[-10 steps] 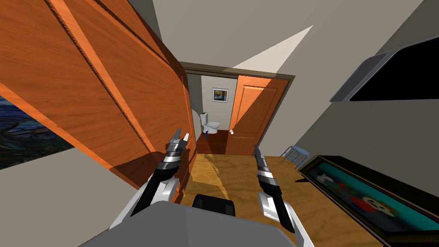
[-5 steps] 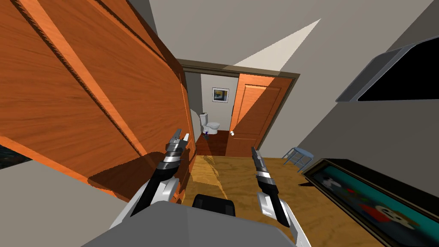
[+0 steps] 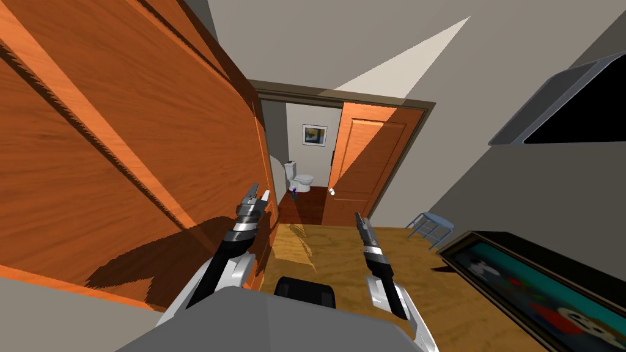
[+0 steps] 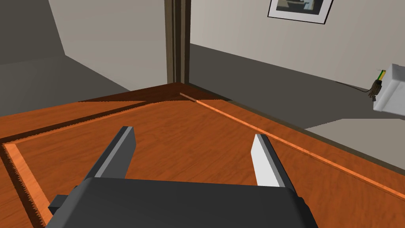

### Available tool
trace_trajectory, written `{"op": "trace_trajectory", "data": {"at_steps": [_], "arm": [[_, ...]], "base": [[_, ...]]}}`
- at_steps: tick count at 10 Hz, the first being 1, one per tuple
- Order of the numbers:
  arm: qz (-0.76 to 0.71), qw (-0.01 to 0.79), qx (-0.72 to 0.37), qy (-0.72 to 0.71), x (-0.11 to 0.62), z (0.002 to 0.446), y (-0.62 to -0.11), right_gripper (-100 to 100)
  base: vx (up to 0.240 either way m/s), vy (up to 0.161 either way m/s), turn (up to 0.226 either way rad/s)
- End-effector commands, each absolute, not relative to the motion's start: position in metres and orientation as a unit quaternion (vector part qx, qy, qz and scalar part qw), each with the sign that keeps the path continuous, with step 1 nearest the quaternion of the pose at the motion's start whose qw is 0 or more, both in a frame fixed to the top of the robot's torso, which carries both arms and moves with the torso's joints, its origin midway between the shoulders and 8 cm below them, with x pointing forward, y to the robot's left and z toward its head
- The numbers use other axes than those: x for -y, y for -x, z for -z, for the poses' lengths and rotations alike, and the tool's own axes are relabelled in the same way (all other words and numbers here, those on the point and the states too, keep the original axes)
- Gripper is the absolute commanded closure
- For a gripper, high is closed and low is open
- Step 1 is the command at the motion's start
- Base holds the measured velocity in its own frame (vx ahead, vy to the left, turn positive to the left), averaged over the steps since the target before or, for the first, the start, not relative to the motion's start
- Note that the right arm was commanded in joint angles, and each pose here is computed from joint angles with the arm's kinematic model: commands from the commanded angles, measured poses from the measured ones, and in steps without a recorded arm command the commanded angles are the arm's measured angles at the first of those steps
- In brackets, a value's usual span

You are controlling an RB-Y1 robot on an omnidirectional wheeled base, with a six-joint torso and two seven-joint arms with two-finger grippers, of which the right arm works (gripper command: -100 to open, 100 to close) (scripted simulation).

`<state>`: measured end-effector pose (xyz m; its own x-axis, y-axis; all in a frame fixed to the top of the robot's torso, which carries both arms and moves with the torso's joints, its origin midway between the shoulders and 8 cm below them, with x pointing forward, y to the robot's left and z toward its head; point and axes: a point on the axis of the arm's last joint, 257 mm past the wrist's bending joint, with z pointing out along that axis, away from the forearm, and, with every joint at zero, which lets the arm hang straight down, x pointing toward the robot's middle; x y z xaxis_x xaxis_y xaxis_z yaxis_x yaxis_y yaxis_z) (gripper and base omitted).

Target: Pull the door open

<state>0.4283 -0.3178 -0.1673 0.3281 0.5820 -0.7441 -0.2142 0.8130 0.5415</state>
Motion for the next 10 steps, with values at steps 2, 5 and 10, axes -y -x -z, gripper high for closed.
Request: {"op": "trace_trajectory", "data": {"at_steps": [2, 5, 10], "arm": [[-0.225, 0.794, -0.541, -0.16, 0.32, 0.186, -0.433, -100], [-0.198, 0.79, -0.562, -0.142, 0.323, 0.209, -0.438, -100], [-0.157, 0.781, -0.594, -0.112, 0.326, 0.246, -0.443, -100]], "base": [[0.096, -0.004, 0.006], [0.106, 0.008, 0.005], [0.096, 0.006, 0.005]]}}
